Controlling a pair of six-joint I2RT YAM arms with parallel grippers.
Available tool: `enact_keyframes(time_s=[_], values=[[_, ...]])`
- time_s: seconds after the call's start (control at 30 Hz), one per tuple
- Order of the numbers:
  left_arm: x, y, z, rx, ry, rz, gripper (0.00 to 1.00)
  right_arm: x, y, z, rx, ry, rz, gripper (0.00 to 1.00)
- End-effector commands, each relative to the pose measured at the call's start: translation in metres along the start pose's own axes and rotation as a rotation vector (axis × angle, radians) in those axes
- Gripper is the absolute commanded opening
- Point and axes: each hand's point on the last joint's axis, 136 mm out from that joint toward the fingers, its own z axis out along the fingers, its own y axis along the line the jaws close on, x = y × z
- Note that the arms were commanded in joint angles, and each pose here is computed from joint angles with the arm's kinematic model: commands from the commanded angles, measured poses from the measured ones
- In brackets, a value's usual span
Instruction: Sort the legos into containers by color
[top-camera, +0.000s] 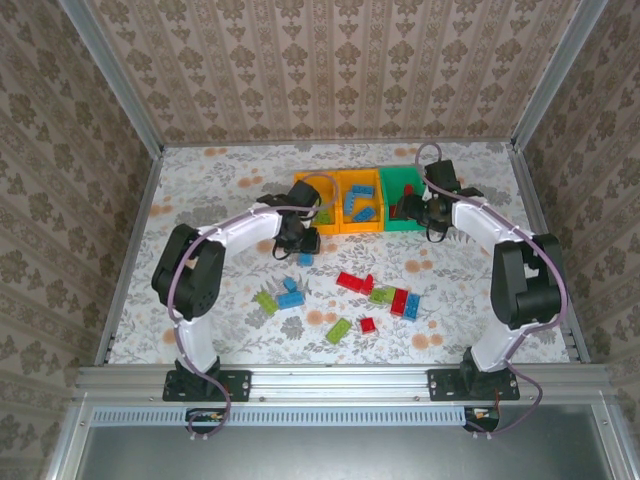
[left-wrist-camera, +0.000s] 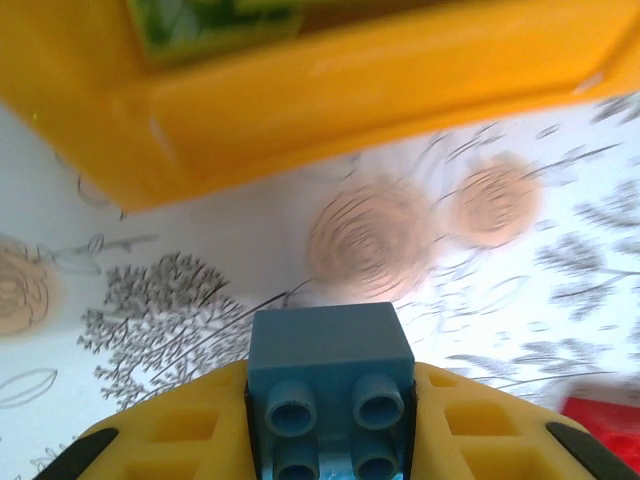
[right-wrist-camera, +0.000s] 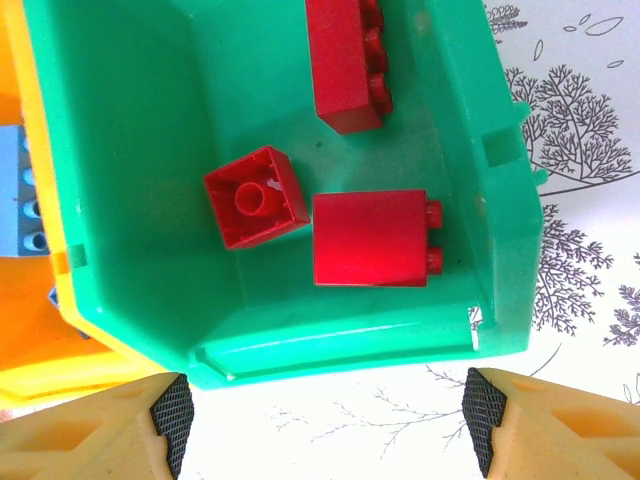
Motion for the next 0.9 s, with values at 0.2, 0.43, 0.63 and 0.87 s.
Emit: enact_keyframes(time_s=[0.2, 0.43, 0.63, 0.87], values=[[-0.104, -0.078, -0.074, 0.301, -0.319, 0.127, 0.29, 0.038, 0.043, -0.025, -0.08, -0.02, -0.214, 0.75], [-0.141, -0.103, -0.052, 0.411, -0.335, 0.097, 0.29, 0.1, 0.053, -0.027, -0.042, 0.061, -0.263, 0.75], [-0.166, -0.12, -0.042, 0.491, -0.367, 0.05, 0.31, 0.131, 0.027, -0.029, 0.033, 0.103, -0.102, 0.72], [-0.178, -0.126, -0.025, 0.524, -0.346, 0.013, 0.32, 0.163, 0.014, -0.049, 0.053, 0.119, -0.047, 0.7]])
